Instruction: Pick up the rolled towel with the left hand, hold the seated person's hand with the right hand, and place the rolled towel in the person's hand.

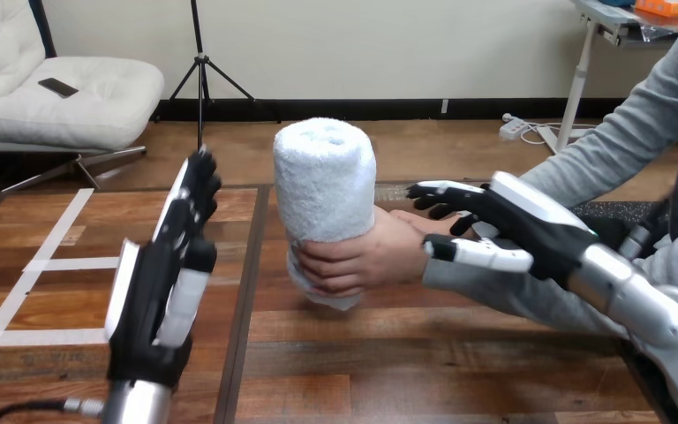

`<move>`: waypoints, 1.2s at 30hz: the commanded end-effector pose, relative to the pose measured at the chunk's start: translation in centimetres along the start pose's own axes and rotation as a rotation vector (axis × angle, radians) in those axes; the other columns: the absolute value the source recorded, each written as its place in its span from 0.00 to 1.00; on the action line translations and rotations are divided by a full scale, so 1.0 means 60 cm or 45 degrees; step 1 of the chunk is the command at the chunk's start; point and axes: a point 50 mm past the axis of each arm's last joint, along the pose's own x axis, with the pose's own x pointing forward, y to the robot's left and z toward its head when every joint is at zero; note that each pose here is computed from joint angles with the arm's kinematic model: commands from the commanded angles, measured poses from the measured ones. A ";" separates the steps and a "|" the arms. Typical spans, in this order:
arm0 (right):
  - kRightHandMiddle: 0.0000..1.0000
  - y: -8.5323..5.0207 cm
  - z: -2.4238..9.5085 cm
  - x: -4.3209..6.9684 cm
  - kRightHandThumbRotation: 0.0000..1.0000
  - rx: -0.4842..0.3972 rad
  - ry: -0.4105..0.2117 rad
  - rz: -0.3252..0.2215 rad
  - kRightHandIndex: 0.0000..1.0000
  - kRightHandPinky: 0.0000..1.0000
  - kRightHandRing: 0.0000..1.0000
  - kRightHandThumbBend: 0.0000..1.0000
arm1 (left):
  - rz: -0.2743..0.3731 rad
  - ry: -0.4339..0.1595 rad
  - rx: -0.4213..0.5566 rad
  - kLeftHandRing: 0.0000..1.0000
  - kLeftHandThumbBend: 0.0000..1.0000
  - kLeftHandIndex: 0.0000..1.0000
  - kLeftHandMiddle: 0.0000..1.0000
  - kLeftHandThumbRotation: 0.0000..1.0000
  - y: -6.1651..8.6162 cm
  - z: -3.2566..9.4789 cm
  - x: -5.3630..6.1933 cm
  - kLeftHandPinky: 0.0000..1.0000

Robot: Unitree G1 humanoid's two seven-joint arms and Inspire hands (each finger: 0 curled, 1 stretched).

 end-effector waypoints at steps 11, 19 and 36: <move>0.90 -0.026 0.037 -0.024 1.00 0.121 -0.140 -0.206 0.91 0.81 0.89 1.00 | -0.068 -0.136 0.005 0.97 0.93 0.95 0.97 0.94 0.001 0.030 0.009 0.95; 0.90 -0.015 0.045 -0.046 1.00 0.208 -0.199 -0.272 0.91 0.83 0.90 1.00 | -0.079 -0.133 -0.024 0.98 0.93 0.95 0.98 0.94 -0.001 0.032 0.005 0.96; 0.96 0.027 0.072 -0.080 1.00 0.601 -0.397 -0.328 0.96 0.94 0.95 0.98 | -0.076 -0.162 -0.085 1.00 0.91 0.96 0.99 0.92 -0.003 0.043 0.006 0.95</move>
